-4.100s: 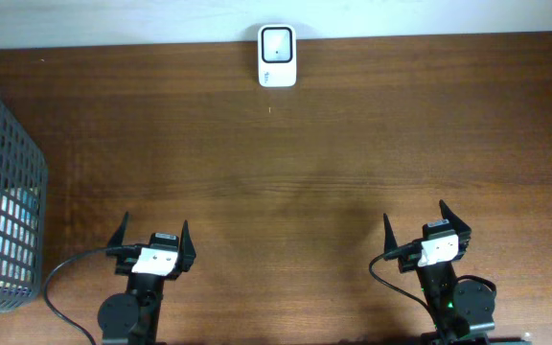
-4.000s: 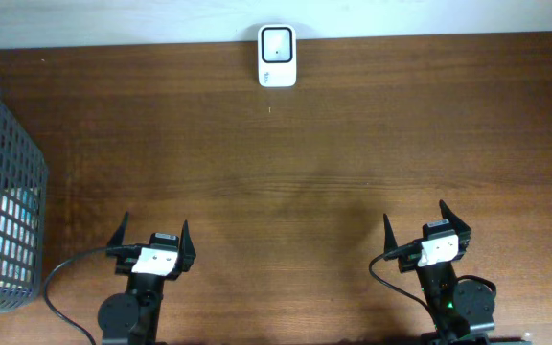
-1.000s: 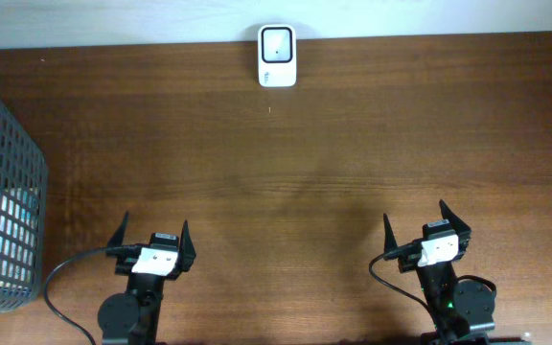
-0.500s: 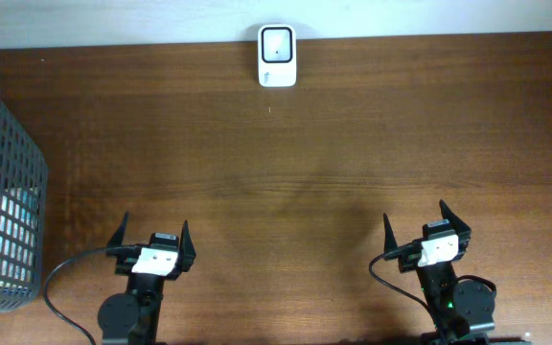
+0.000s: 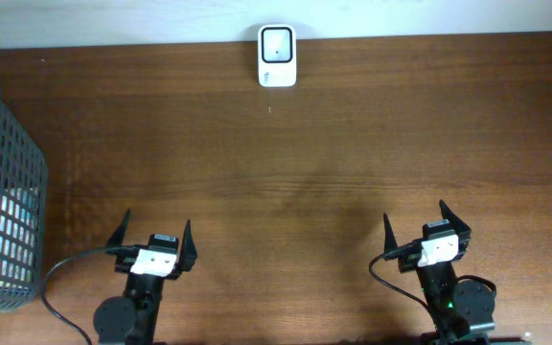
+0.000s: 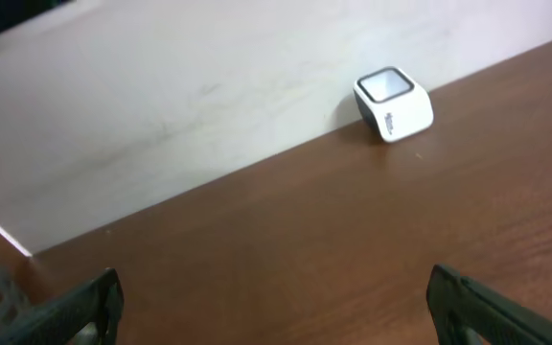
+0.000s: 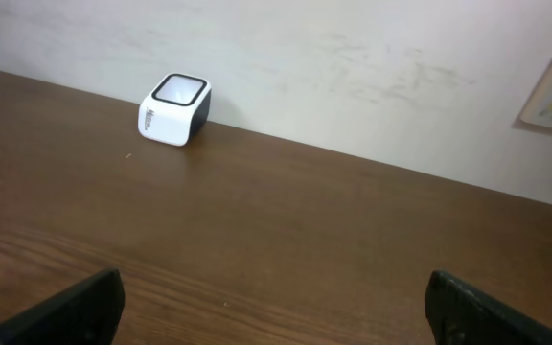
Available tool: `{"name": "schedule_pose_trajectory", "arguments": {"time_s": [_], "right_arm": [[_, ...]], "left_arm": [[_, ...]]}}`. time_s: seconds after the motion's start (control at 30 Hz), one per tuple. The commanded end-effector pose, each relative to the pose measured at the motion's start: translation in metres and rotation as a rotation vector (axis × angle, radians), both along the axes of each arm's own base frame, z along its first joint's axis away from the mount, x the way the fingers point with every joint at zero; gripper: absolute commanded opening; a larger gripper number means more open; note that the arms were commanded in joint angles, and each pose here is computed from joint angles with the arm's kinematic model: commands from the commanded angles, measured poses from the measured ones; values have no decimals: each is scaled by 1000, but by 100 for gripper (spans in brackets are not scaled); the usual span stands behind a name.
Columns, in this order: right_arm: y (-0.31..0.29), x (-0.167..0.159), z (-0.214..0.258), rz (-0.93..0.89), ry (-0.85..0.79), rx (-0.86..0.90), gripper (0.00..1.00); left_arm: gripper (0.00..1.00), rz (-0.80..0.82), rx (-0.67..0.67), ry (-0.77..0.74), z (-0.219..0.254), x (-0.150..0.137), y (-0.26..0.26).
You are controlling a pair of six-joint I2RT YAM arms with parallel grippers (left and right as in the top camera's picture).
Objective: Scan the item barcode
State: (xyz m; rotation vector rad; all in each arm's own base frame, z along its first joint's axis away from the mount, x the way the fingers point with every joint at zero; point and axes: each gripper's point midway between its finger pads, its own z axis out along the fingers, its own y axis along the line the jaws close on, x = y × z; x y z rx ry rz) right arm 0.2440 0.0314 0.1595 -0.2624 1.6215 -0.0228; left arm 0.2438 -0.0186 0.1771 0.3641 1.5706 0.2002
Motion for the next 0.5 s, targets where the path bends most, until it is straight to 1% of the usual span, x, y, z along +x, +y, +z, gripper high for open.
{"name": "schedule_pose_trajectory", "arguments": {"time_s": [0.0,0.3,0.47], "right_arm": [[1,0,-3,8,3,4,99],[1,0,-3,8,3,4,99],[1,0,-3,8,3,4,99]], "left_arm": [[99,-10,-34,-27,31,-1,-2],[99,-98,-38,51,68,17,-17],[99,-166,-44,80,113,32,-29]]}}
